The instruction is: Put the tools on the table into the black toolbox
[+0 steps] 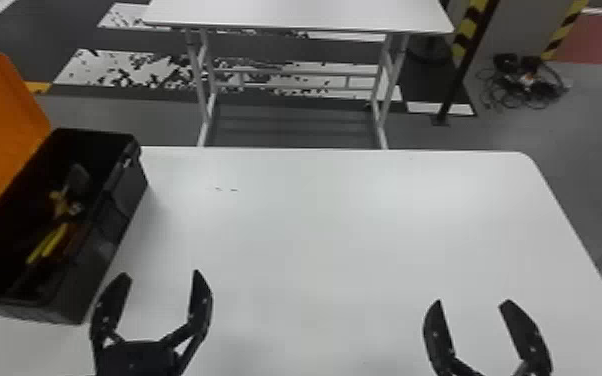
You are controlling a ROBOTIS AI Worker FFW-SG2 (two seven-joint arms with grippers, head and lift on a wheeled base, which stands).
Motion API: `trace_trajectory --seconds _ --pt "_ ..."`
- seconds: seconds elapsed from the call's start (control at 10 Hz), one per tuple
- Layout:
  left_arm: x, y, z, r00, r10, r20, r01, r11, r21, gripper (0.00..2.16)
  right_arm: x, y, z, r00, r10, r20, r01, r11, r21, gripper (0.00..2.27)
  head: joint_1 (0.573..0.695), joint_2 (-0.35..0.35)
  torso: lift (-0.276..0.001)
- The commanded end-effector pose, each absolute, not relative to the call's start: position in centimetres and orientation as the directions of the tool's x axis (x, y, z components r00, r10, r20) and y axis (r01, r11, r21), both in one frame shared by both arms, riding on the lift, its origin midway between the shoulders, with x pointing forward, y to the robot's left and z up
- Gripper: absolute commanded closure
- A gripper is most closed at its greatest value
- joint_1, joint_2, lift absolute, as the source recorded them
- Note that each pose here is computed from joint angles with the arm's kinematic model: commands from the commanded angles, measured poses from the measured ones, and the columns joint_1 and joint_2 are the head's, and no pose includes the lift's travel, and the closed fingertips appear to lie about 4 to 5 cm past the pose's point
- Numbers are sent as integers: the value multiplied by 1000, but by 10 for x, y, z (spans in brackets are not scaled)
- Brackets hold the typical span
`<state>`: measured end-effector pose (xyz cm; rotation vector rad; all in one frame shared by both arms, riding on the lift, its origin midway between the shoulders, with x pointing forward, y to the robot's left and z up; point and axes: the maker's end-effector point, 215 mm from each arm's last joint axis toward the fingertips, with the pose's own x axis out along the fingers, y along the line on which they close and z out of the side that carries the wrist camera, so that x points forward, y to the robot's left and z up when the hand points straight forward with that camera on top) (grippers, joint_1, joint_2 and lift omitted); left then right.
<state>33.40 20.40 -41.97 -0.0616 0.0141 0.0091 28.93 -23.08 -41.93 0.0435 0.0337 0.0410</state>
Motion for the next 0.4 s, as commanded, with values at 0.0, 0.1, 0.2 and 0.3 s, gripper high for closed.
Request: trace_trajectory --seconds 0.0,0.1,0.2,0.3 --pt "335 199 -425 1000 -1 -21 -1 998 -62 83 289 -230 -420 999 41 -22 -40 998 44 147 695 -49 -75" --pt "336 196 -427 1000 -7 -23 5 998 -65 83 289 -230 -419 999 41 -17 -41 998 45 147 695 -56 -75" --pt "336 195 -428 1000 -10 -27 8 998 -64 83 289 -229 -417 999 42 -11 -42 998 45 147 695 -62 -75" --pt "336 193 -428 1000 -12 -24 11 998 -66 83 288 -229 -415 999 42 -3 -42 998 45 151 695 -64 -75"
